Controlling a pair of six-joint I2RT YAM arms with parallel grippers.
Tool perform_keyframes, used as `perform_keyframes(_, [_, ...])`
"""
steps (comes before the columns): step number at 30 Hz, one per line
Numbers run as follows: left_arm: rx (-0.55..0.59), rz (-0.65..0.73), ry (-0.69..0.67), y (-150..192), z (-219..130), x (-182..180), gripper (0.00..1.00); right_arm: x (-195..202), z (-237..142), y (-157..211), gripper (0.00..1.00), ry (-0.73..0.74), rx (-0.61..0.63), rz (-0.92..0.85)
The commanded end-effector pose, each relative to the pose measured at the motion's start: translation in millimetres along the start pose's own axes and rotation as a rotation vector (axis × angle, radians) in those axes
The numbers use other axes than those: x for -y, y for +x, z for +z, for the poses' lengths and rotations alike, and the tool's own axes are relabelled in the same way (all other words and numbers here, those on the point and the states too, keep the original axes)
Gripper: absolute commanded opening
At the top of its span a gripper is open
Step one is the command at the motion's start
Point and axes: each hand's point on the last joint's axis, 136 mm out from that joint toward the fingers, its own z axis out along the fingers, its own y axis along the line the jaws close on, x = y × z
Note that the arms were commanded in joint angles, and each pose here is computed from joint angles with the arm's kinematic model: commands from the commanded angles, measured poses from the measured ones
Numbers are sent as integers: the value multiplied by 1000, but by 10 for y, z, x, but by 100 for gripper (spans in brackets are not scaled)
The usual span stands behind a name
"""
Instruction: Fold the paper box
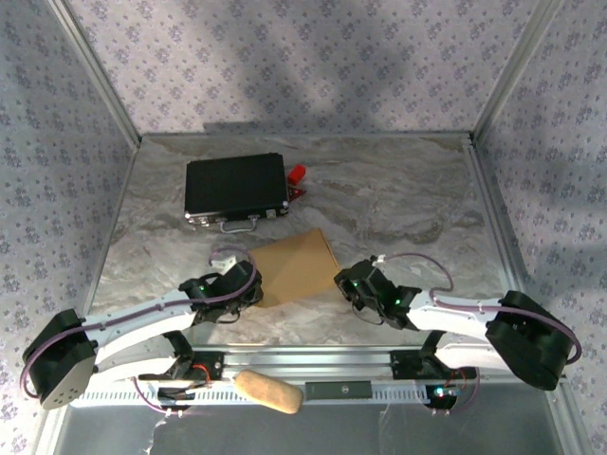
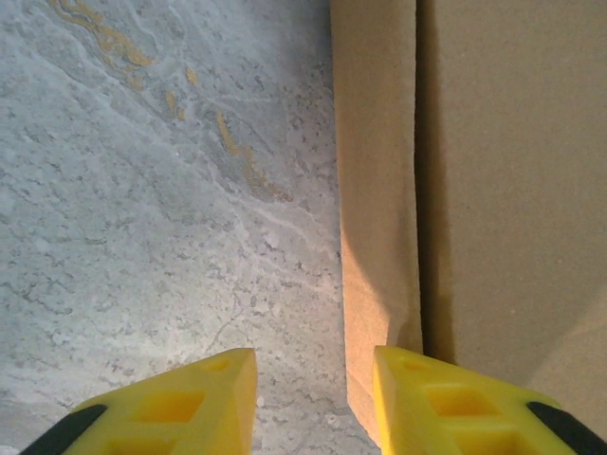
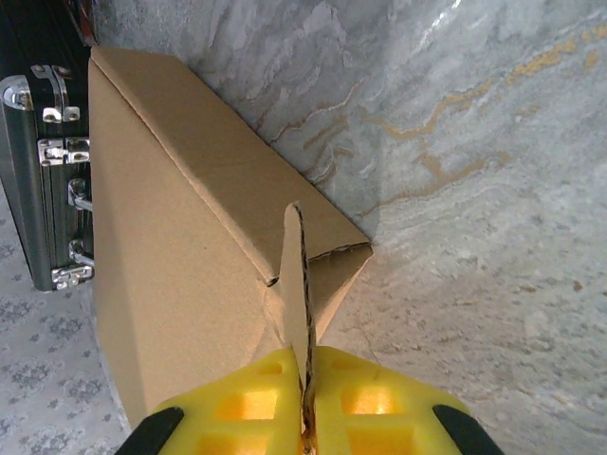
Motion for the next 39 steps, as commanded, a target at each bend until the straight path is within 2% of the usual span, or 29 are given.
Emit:
perform_keyframes(1, [36,5,67,-120,-197,189,43,79,26,3,11,58,1,-20])
perform_keyframes(5, [125,-43,136,-314,-483,195,58,93,-9,19,23,105,-9,-44])
perform_keyframes(9, [120,-75,195,-382,-510,258,60,87,-51,24,33,121,-14,-73])
perform_keyframes(12, [77,-90,209,-394,-363,298,56,8,-134,3,39,114,-11,-112])
perform_keyframes(17, [58,-111,242,-496,-159,357,51,-213,-386,-66,56,111,-8,-272])
perform_keyframes(21, [28,-107,235,-459,2,347,49,-210,-422,-138,59,101,-81,-350])
perform_keyframes(24, [1,-117,223,-369,132,282,46,-260,-412,-369,60,89,-97,-417])
perform_keyframes(29, [16,-131,181,-311,258,94,39,-487,-288,-583,67,-19,-192,-485])
perform_keyframes(32, [37,-139,173,-312,277,12,34,-605,-156,-556,70,-68,-287,-542])
perform_keyframes(39, [55,-139,192,-343,283,-57,17,-532,233,-483,71,-77,-408,-537])
